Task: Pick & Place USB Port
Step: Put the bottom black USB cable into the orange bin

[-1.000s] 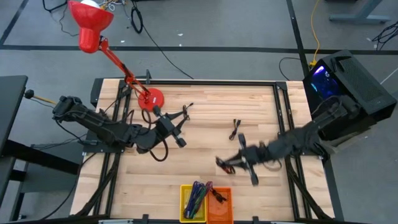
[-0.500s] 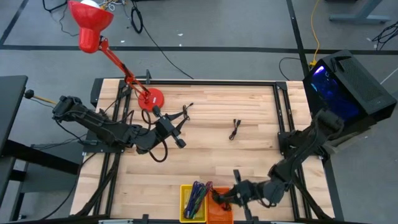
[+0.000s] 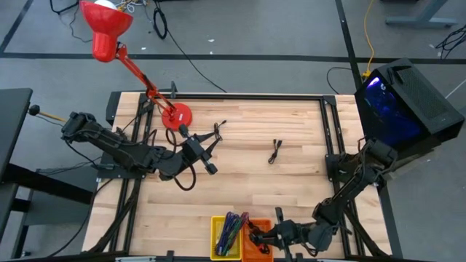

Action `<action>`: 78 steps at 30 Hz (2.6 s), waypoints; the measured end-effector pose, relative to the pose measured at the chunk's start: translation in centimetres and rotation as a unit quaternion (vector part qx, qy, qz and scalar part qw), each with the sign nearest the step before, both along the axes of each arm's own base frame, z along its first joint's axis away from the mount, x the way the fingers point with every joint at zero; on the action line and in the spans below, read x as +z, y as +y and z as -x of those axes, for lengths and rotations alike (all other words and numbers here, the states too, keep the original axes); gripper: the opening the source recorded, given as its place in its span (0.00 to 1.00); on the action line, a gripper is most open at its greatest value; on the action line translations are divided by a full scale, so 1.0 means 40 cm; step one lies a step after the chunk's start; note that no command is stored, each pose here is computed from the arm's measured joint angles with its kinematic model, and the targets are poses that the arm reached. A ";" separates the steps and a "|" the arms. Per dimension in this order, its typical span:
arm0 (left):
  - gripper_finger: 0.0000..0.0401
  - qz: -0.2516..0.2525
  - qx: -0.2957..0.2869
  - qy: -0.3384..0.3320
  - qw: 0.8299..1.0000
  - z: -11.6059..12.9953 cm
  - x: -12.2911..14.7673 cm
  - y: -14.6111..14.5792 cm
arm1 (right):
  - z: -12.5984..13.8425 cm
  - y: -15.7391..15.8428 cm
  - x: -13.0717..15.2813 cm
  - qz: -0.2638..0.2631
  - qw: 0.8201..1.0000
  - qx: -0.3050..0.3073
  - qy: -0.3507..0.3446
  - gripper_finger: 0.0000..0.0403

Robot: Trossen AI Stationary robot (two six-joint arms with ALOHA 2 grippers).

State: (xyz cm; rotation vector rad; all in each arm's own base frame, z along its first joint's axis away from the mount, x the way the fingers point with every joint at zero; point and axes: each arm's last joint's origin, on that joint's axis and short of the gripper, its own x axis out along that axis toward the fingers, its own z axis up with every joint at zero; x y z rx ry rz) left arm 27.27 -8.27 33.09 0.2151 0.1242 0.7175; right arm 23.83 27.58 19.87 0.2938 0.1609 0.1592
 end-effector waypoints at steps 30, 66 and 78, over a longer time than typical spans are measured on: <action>0.26 0.000 0.000 0.000 1.000 0.000 -0.001 0.000 | -0.003 -0.005 -0.008 0.026 1.000 -0.004 0.008 0.32; 0.26 0.004 -0.019 0.008 1.000 -0.002 -0.007 -0.001 | -0.099 -0.088 -0.129 0.001 0.990 -0.008 0.142 0.29; 0.26 0.004 -0.019 0.008 1.000 -0.002 -0.007 -0.001 | -0.110 -0.086 -0.120 -0.002 0.993 0.016 0.120 0.30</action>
